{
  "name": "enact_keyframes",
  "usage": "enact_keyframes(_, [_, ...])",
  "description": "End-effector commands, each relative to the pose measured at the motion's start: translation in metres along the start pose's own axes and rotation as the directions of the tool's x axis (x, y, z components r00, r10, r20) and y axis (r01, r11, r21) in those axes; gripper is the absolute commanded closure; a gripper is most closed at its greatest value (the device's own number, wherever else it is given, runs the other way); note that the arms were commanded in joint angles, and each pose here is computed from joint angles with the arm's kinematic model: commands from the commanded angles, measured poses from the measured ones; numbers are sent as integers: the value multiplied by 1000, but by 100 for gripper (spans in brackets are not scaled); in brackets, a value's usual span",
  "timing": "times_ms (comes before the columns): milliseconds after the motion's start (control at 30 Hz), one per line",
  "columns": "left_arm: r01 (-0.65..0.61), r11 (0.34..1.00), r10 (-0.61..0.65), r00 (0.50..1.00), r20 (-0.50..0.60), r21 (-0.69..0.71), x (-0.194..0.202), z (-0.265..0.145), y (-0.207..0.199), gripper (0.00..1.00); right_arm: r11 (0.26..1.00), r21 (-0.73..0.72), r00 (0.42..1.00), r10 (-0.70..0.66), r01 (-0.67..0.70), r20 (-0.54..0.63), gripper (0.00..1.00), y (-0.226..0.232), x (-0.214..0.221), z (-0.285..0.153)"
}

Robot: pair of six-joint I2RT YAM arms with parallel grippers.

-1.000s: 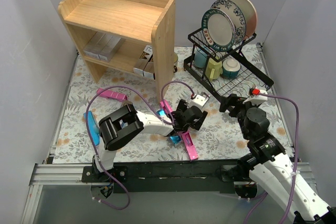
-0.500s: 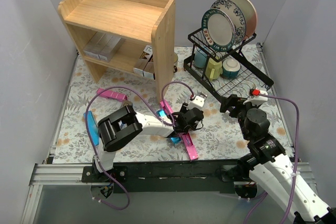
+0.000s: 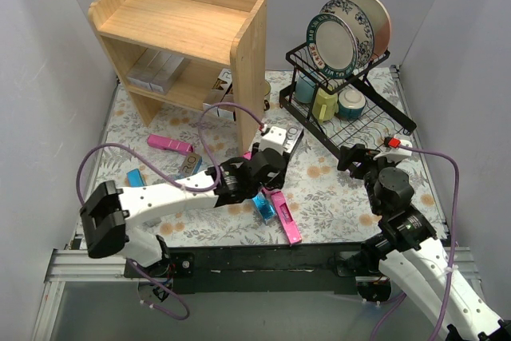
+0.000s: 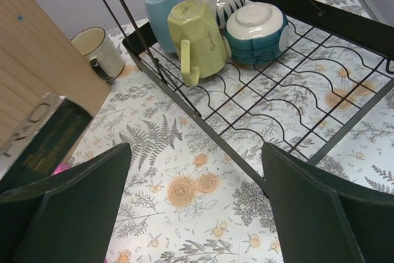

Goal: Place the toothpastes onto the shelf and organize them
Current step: Pick up the toothpaste from the center of the board.

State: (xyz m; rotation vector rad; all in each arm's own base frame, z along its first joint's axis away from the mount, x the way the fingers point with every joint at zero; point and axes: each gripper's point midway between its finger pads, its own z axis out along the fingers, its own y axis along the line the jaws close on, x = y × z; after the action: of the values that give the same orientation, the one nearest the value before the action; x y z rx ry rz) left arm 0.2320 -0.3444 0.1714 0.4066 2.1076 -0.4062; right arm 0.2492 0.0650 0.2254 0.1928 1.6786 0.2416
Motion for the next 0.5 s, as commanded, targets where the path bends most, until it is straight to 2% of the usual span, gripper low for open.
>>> enact_keyframes(0, [58,997,-62,995,-74,-43,1,-48,24,62,1000,12,999,0,0,42,5,-1,-13,0])
enact_keyframes(300, [129,967,-164,976,-146,-221,7,-115,80,62,1000,14,999,-8,7,37,5,1,-14,2])
enact_keyframes(467, [146,931,-197,973,-123,-333,8,-133,109,62,1000,9,999,-12,12,33,5,3,-14,4])
